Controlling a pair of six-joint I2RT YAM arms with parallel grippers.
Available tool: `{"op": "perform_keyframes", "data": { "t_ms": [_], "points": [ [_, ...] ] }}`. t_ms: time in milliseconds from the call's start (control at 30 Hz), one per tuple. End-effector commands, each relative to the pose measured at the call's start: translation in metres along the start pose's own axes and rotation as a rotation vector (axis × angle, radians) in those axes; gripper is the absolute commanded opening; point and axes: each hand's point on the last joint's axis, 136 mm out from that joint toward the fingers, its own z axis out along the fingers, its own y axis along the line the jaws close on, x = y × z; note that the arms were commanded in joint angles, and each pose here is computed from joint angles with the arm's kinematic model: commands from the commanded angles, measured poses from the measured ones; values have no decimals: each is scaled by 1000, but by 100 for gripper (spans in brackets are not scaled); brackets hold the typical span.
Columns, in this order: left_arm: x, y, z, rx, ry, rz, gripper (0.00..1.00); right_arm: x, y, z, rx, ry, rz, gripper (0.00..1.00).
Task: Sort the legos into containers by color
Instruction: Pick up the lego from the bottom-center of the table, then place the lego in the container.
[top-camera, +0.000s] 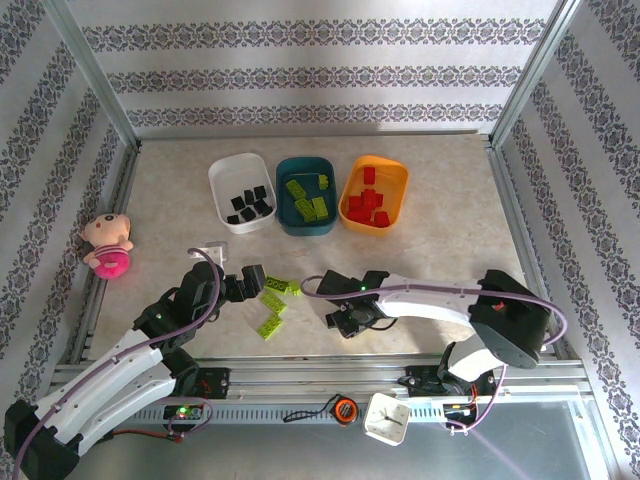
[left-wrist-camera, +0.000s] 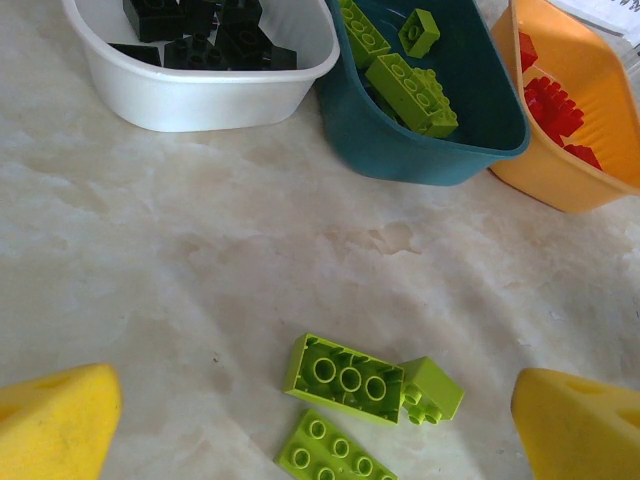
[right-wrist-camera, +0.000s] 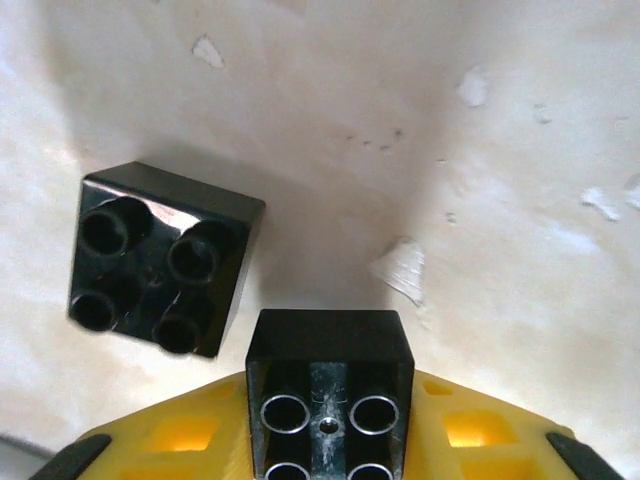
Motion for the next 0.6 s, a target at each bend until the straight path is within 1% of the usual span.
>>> {"op": "perform_keyframes", "data": {
  "t_ms": [0,67,167,267,333,433,567],
  "points": [
    [-12,1,-3,-11,-33,-19,100,-7,-12,-30,19,-78,0,28],
    [-13,0,-4,-7,-35,-13,100,-21,-13,-51,-10,-147,9,27],
    [-15,0,-5,-12,-38,-7,100,-60,-9,-84,-80,-272,22,25],
    [-17,4,-8,-33,-39,-4,100,-118,2,-113,-119,-399,-5,25],
    [-18,8,-11,-61,-39,-8,100,-164,16,-130,-145,-490,-31,25],
    [-18,12,-14,-82,-27,-6,100,-230,36,-140,-206,-578,-43,25],
    [-14,14,-17,-91,-4,-1,100,-301,55,-132,-256,-614,-46,25]
  ]
}}
